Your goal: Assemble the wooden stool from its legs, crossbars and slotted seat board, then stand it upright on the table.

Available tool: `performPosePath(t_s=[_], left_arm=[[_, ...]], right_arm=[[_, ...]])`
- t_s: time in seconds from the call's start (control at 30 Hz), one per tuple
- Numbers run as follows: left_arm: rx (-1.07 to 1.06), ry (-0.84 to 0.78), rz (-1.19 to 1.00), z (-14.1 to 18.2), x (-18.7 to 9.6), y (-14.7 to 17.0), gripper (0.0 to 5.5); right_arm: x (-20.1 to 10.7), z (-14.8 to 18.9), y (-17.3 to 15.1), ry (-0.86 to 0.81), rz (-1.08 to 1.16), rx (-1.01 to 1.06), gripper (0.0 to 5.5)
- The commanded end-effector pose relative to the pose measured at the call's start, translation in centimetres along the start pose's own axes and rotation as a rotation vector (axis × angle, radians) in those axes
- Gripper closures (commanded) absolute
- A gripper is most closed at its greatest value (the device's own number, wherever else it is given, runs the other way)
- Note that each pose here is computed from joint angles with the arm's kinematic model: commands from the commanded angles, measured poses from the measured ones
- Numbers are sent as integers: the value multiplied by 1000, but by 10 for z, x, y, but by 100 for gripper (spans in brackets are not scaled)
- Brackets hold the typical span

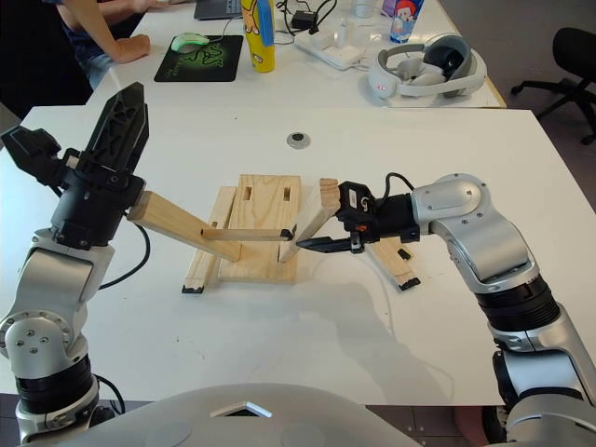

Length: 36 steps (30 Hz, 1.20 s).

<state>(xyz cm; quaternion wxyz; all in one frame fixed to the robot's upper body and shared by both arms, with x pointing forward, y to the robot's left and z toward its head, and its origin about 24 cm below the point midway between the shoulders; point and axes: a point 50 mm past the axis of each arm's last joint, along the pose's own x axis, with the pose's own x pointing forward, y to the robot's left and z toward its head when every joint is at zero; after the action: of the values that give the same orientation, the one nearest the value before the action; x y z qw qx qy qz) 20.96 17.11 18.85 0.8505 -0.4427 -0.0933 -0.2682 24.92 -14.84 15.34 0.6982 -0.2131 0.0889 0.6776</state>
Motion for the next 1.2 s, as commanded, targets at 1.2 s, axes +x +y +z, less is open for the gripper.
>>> performPosePath(t_s=[1.2], left_arm=[[-6, 75, 253, -28, -32, 51, 204]], right_arm=[[18, -42, 1, 259, 80, -17, 345]])
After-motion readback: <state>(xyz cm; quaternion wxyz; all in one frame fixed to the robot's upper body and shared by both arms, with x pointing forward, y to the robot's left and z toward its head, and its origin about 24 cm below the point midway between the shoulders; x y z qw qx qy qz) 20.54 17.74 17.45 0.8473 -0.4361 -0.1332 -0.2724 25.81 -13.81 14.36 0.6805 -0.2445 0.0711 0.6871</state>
